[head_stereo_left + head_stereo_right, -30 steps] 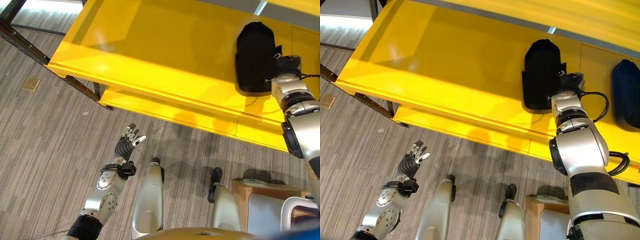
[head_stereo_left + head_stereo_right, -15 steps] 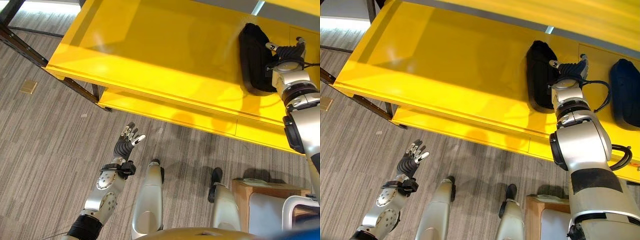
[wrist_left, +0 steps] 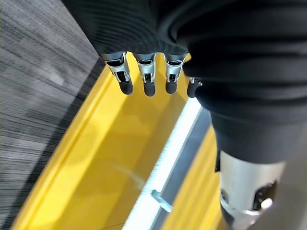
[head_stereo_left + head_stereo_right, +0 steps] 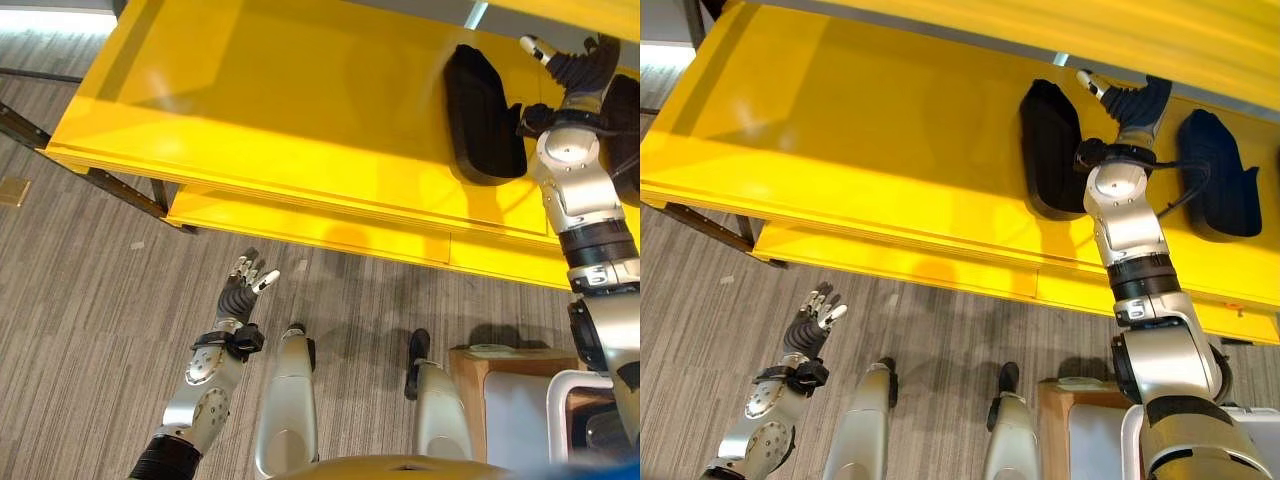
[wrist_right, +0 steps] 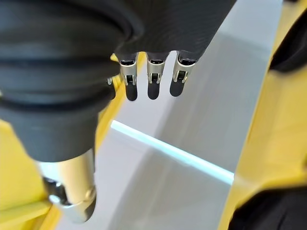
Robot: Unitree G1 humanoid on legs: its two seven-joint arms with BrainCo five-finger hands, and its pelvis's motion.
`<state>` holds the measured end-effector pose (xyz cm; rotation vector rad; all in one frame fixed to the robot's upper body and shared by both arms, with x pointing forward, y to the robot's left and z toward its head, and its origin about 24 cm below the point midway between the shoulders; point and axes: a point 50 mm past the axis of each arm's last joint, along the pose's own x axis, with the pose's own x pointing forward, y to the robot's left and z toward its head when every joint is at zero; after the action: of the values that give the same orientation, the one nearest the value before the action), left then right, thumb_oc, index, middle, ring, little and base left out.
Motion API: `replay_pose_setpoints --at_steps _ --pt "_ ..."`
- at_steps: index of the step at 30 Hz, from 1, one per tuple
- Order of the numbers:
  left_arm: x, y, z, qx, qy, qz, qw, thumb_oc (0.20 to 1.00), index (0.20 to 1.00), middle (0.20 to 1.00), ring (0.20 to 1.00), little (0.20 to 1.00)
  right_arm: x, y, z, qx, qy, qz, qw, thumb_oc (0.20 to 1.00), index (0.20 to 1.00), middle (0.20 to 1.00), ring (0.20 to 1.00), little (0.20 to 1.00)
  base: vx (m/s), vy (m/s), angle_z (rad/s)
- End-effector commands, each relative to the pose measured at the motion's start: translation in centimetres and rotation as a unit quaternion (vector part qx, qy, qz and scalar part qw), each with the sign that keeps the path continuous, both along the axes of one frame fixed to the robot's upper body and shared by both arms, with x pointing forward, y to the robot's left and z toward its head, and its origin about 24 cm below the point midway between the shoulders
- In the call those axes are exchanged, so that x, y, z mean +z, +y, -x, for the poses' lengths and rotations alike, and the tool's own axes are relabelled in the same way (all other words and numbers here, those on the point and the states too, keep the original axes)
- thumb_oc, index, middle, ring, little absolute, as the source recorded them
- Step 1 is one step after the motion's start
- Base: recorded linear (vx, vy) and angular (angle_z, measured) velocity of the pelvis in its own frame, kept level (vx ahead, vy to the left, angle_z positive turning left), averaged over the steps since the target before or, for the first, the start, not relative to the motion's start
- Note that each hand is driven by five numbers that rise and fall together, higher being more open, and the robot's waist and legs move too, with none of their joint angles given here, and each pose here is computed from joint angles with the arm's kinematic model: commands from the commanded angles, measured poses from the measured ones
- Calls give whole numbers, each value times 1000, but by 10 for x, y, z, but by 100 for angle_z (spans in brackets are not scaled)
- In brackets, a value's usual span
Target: Move parts from the plastic box to the shelf.
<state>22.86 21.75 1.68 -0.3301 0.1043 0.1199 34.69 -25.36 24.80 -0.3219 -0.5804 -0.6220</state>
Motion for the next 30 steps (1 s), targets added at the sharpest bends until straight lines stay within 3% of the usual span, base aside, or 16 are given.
replay_pose_setpoints --at_steps 1,2,5,6,10,11,14,16,20,25,27,30 --pt "12 -5 0 -14 -42 -2 999 1000 1000 1000 1000 1000 18 -29 15 -63 -13 104 993 1000 1000 1000 1000 1000 40 -25 -19" --pt "10 -2 5 -15 -43 6 999 1000 1000 1000 1000 1000 4 -42 34 -101 18 186 977 1000 1000 1000 1000 1000 60 -34 -16" --pt "7 1 10 -19 -40 3 999 1000 1000 1000 1000 1000 -10 -46 52 -106 58 275 954 1000 1000 1000 1000 1000 44 -14 -1" --pt "6 1 12 -29 -38 -2 999 1000 1000 1000 1000 1000 -15 -53 62 -126 84 334 930 1000 1000 1000 1000 1000 38 -1 -2" --pt "7 3 13 -40 -45 -12 998 1000 1000 1000 1000 1000 -24 -57 77 -136 126 428 884 1000 1000 1000 1000 1000 41 -4 0" --pt "7 3 14 -48 -46 -18 998 1000 1000 1000 1000 1000 -28 -57 80 -133 152 486 851 1000 1000 1000 1000 1000 52 -2 -1" --pt "6 4 16 -60 -41 -28 997 1000 1000 1000 1000 1000 -34 -55 81 -131 197 582 778 1000 1000 1000 1000 1000 54 -10 -3" --pt "6 3 16 -62 -40 -29 997 1000 1000 1000 1000 1000 -33 -52 80 -128 198 602 763 1000 1000 1000 1000 1000 0 0 0" --pt "4 -3 14 -86 -32 -38 995 1000 1000 1000 1000 1000 -44 -18 62 -59 210 696 684 1000 1000 1000 1000 1000 12 -5 0" --pt "3 -6 12 -93 -29 -40 994 1000 1000 1000 1000 1000 -61 13 46 14 213 704 678 1000 1000 1000 1000 1000 3 -3 1" --pt "2 -10 11 -94 -29 -37 994 1000 1000 1000 1000 1000 -72 32 36 62 215 672 706 1000 1000 1000 1000 1000 0 0 0" --pt "2 -11 10 -94 -31 -35 995 1000 1000 1000 1000 1000 -79 42 33 87 219 661 712 1000 1000 1000 1000 1000 0 0 0"
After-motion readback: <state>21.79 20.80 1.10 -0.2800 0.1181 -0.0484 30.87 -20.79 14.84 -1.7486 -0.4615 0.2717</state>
